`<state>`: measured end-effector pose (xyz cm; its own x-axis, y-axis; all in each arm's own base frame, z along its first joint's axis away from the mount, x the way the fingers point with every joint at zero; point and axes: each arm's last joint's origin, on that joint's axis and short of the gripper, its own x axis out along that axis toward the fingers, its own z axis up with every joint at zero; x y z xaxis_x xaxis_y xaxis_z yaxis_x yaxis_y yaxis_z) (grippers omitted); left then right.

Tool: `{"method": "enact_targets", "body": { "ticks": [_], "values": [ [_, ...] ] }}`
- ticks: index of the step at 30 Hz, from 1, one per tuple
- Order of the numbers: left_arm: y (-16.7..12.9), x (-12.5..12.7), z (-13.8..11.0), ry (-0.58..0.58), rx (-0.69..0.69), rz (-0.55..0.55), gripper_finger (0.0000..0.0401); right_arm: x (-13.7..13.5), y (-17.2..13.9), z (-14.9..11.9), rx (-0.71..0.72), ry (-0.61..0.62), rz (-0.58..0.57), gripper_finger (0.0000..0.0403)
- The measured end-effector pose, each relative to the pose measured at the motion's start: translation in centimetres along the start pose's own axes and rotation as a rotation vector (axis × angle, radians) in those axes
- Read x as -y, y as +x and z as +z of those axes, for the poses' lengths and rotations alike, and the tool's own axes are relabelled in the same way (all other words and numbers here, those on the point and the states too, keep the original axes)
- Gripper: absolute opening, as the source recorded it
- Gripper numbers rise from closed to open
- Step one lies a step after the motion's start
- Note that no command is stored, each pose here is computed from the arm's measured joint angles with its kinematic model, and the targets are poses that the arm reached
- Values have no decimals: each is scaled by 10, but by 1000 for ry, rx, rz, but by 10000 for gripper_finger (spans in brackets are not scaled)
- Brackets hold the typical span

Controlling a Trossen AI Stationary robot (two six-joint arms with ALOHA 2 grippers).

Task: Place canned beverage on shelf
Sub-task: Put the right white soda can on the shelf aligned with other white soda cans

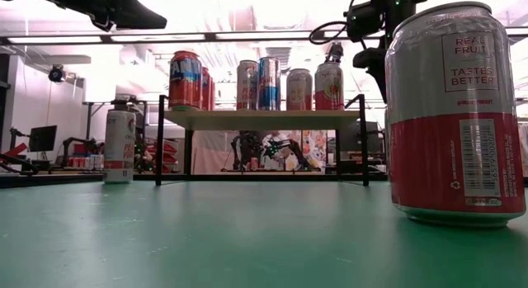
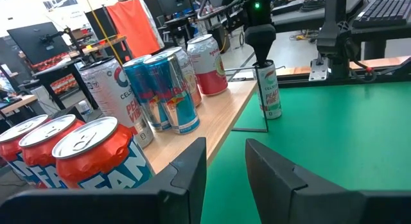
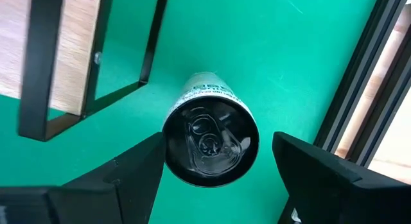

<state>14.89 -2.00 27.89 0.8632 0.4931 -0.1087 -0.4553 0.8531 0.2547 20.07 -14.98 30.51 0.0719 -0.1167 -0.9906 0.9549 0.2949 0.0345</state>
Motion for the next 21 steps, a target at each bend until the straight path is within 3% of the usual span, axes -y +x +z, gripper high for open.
{"method": "enact_targets", "body": {
  "ticks": [8,21],
  "values": [
    [0,0,0,-2,0,0,91,0,10,-2,-7,-2,-1,279],
    [0,0,0,-2,0,0,91,0,-9,-1,47,2,34,279]
  ]
}}
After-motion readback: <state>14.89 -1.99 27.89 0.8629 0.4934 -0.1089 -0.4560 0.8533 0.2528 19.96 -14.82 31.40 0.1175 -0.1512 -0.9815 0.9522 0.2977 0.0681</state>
